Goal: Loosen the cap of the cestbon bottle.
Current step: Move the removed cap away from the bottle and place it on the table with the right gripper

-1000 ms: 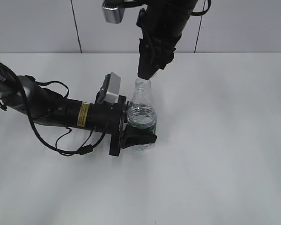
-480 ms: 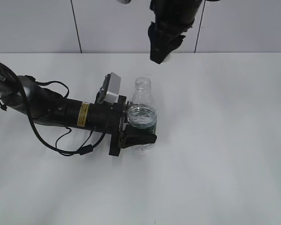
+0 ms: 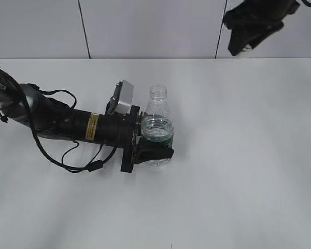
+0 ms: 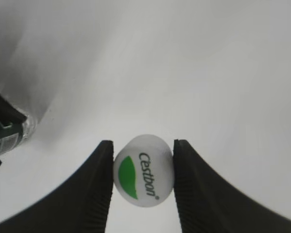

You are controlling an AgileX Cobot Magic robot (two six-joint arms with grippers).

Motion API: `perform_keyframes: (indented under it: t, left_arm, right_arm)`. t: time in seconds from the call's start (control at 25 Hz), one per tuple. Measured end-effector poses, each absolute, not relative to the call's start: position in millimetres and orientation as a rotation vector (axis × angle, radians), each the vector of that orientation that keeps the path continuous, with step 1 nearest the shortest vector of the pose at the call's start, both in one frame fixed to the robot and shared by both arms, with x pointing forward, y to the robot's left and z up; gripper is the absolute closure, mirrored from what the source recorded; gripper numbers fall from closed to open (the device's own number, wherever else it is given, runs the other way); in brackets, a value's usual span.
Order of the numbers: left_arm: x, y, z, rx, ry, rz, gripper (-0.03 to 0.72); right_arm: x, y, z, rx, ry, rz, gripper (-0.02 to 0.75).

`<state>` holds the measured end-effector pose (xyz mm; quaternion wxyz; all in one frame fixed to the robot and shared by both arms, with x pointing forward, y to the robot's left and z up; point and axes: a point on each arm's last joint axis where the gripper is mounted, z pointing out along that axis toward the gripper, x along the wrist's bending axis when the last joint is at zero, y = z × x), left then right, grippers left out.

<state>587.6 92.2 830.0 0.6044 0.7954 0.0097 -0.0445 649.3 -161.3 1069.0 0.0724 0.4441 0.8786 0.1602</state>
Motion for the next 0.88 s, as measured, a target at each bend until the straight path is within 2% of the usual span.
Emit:
perform_keyframes:
  t: [0.16, 0.36, 0.88]
  left_arm:
    - [588.2, 92.2, 830.1, 1.839, 0.029, -0.099, 0.281]
    - [588.7, 92.1, 830.2, 1.838, 0.035, -0.095, 0.281]
    - [591.6, 92.0, 830.5, 1.833, 0.068, -0.074, 0.281]
  right_arm:
    - [657.0, -198.8, 1045.7, 1.562, 2.561, 0.467, 0.451]
    - [657.8, -222.2, 1012.1, 1.704, 2.486, 0.451, 0.451]
    - [633.5, -232.5, 937.9, 1.848, 2.407, 0.399, 0.451]
